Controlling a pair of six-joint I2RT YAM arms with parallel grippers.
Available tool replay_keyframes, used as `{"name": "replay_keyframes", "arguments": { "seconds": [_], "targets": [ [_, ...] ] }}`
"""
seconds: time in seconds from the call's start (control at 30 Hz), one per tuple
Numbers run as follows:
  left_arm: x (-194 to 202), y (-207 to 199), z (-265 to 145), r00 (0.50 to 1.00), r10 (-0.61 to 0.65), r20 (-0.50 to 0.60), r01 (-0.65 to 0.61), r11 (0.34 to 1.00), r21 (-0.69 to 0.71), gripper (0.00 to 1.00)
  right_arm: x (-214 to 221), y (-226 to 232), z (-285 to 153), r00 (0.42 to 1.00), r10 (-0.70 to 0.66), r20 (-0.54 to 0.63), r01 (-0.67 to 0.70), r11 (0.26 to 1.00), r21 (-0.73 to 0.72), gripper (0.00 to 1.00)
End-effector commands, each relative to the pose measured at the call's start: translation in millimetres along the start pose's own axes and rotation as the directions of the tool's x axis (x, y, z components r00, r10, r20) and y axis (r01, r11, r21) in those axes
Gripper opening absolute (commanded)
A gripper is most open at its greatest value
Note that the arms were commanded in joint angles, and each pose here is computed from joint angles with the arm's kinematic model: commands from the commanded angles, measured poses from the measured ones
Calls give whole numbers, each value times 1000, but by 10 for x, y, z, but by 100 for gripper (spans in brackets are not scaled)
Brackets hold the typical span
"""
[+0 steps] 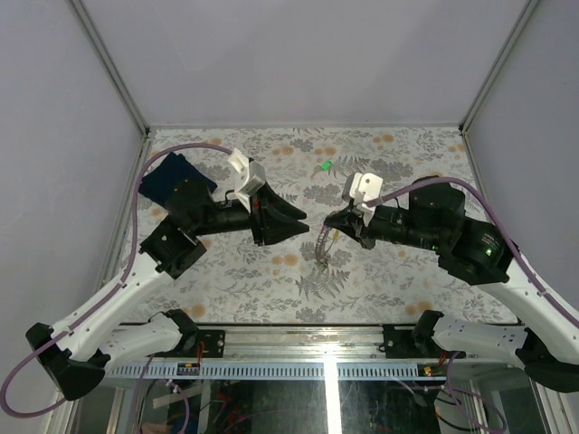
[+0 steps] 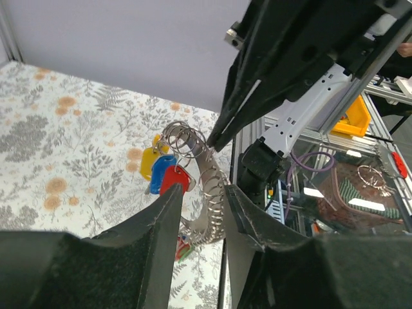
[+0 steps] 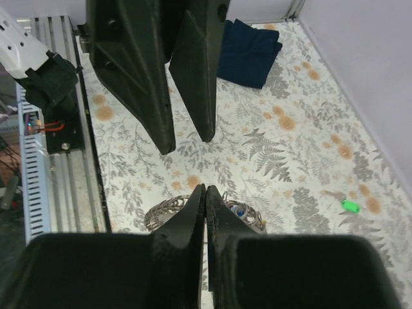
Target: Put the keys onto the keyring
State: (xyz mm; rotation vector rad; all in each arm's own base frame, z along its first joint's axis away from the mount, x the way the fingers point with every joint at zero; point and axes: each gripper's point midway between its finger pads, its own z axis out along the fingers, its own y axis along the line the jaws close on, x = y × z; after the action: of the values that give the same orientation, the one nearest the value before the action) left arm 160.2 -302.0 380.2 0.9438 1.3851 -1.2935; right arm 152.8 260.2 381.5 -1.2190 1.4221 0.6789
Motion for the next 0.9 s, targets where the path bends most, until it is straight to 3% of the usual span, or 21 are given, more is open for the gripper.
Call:
{"name": "replay_keyframes", "arguments": {
  "seconds": [0.0, 0.3, 0.87],
  "targets": [
    [-293, -161, -47, 973, 174, 149, -185, 981, 65, 34, -472, -6, -38, 982, 92, 163, -94, 996, -1, 0],
    [-435, -319, -109, 943, 224, 245, -256, 961, 107, 34, -668, 93, -23, 954, 95, 283, -80, 995, -63, 0],
    [-394, -343, -21, 956, 191, 221, -232, 957, 173, 34, -795, 120, -71, 931, 66, 359, -43, 996, -72, 0]
  ]
}}
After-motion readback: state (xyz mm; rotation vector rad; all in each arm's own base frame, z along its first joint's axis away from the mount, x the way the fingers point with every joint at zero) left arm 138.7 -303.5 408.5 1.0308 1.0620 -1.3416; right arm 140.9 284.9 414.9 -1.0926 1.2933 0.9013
